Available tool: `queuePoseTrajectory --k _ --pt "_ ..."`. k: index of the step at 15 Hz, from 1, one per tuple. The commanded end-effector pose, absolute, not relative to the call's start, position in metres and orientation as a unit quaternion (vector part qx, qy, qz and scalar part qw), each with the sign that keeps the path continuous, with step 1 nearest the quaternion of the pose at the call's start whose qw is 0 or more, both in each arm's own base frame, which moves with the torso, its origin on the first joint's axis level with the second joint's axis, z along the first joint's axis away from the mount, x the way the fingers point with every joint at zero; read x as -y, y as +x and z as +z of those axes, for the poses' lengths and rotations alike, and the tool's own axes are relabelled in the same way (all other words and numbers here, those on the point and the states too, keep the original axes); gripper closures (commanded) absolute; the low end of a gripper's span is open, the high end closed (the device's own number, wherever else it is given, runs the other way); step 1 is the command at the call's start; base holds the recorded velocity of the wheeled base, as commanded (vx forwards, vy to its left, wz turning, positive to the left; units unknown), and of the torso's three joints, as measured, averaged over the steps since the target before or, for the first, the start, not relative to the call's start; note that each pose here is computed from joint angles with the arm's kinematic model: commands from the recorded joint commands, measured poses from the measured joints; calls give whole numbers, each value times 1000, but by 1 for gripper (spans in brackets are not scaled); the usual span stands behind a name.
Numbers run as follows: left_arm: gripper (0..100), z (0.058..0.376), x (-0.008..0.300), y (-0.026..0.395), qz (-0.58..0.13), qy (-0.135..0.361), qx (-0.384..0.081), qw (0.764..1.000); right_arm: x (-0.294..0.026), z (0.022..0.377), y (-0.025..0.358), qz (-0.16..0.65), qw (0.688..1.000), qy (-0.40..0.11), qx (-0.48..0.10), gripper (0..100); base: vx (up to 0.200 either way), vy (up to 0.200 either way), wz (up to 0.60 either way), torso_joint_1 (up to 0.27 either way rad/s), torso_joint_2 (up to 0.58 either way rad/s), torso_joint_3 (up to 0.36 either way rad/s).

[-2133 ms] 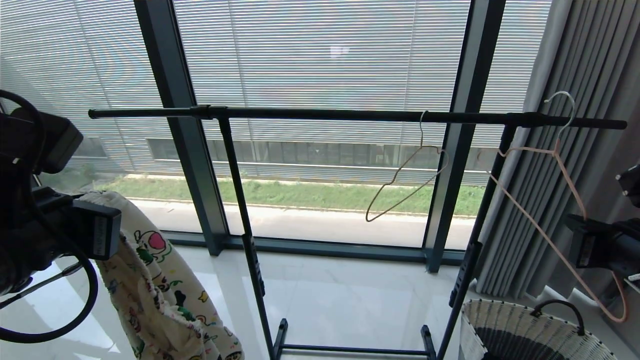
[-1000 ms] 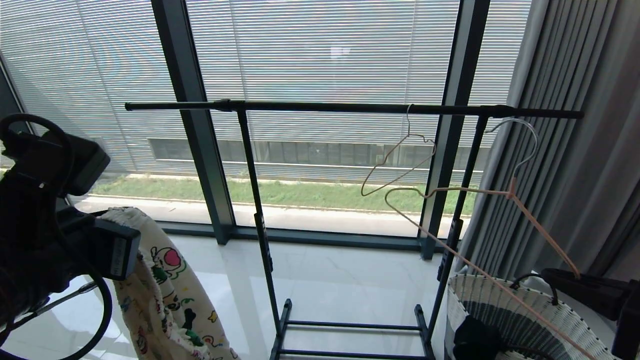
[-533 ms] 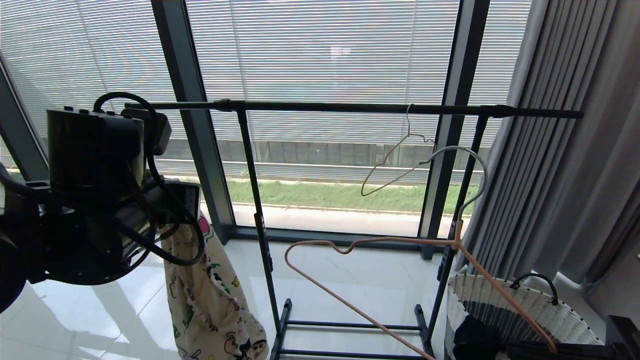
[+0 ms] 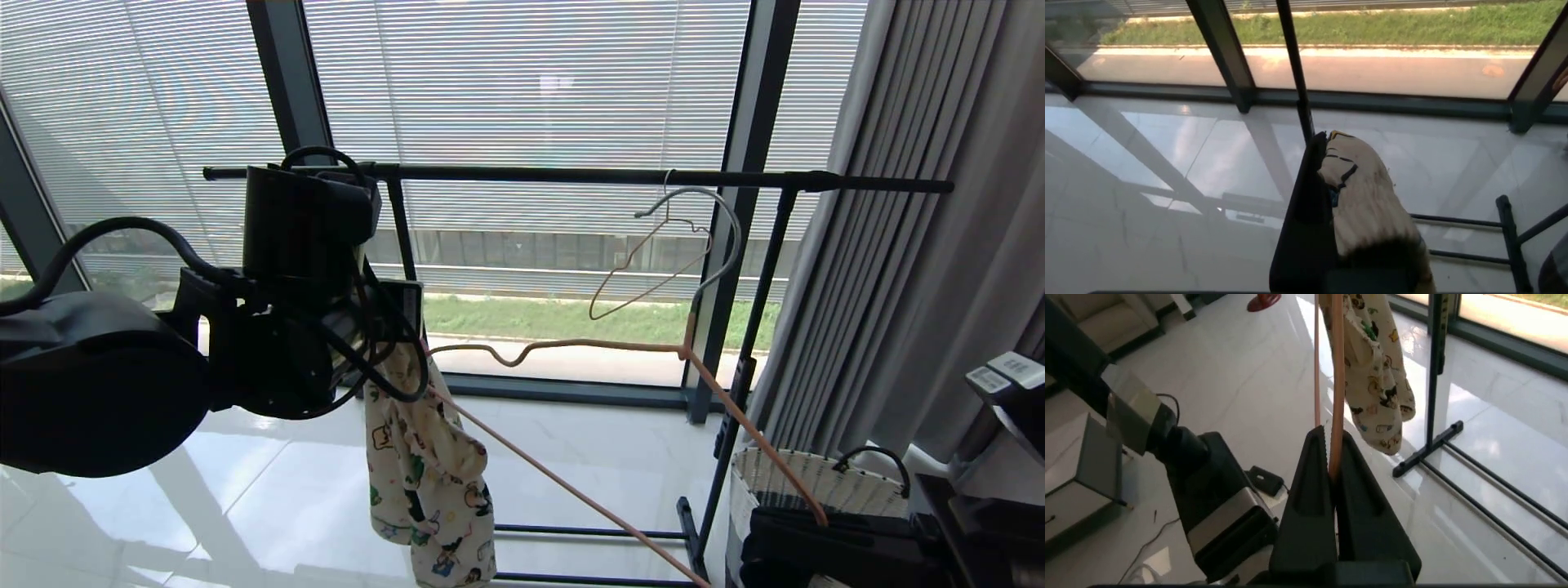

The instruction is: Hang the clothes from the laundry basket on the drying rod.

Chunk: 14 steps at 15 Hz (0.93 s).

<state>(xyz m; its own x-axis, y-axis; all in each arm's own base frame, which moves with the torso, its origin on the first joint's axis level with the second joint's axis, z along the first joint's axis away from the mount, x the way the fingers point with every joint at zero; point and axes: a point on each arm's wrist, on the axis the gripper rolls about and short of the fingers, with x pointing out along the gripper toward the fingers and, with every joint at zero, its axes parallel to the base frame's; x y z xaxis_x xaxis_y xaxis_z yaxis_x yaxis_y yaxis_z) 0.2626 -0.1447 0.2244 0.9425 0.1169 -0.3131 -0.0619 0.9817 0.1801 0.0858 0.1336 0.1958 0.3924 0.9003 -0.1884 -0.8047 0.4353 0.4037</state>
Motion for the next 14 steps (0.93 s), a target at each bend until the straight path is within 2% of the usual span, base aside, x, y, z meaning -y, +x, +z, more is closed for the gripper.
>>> queuePoseTrajectory --k 1,8,11,14 --pt "100 226 146 263 44 82 -161 983 -156 180 101 508 826 112 -218 100 0 0 0 0 0 0" --pt "100 227 162 252 17 86 -156 984 -170 178 114 500 835 117 -200 100 0 0 0 0 0 0" --pt "100 229 161 254 46 84 -143 985 -178 175 122 468 857 121 -178 100 0 0 0 0 0 0" --pt "100 231 170 247 28 83 -136 987 -192 182 123 483 852 123 -163 100 0 0 0 0 0 0"
